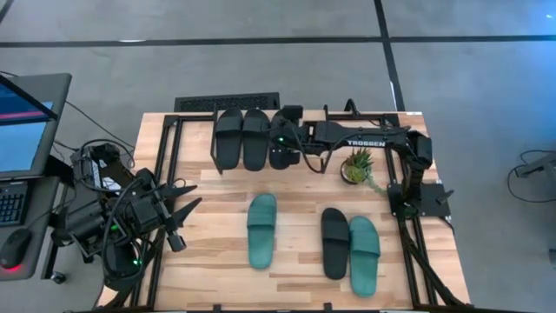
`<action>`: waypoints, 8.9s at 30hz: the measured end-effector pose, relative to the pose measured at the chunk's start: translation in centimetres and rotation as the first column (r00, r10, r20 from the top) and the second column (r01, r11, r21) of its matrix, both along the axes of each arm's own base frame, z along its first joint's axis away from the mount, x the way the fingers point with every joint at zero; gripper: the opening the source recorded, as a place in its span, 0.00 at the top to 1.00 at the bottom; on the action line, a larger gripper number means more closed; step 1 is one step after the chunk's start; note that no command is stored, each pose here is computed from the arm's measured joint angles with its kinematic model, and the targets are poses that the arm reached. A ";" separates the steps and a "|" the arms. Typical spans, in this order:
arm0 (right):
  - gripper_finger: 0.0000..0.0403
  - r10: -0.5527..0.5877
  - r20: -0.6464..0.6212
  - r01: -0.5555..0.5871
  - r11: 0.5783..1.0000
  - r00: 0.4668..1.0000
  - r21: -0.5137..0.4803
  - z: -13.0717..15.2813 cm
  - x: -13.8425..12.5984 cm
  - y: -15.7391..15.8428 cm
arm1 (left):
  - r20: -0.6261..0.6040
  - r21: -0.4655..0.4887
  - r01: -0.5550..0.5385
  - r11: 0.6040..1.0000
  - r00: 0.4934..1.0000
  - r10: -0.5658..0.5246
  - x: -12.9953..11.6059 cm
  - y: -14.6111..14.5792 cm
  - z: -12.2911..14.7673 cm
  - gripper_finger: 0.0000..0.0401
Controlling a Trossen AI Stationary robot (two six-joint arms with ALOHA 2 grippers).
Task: Pick and place slides into the shelf
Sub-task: Put the black slipper on the shelf
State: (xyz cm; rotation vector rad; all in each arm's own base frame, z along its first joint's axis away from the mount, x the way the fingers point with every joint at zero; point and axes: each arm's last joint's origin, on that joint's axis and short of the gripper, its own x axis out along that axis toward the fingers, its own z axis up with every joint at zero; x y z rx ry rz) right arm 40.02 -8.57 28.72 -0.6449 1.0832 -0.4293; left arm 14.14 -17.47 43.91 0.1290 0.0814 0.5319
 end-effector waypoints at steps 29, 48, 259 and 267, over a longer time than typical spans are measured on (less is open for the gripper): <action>0.62 0.127 0.112 -0.132 0.990 0.986 0.042 5.7 -3.8 8.3 | -0.020 -0.015 0.009 1.000 1.000 -0.009 0.0 0.0 -0.1 0.70; 0.64 0.027 0.046 -0.040 0.946 0.999 0.322 4.4 -11.0 22.9 | -0.038 -0.026 0.016 1.000 0.999 -0.017 0.0 -0.1 -0.1 0.70; 1.00 -0.345 -0.181 0.326 0.937 0.921 -0.127 4.2 -5.2 1.1 | -0.060 -0.011 -0.079 0.997 0.995 0.078 1.7 1.4 -0.2 0.70; 1.00 -0.306 -0.178 0.287 0.950 0.935 -0.123 2.8 -4.5 0.5 | -0.060 -0.012 -0.079 0.997 0.995 0.078 1.7 1.5 -0.2 0.70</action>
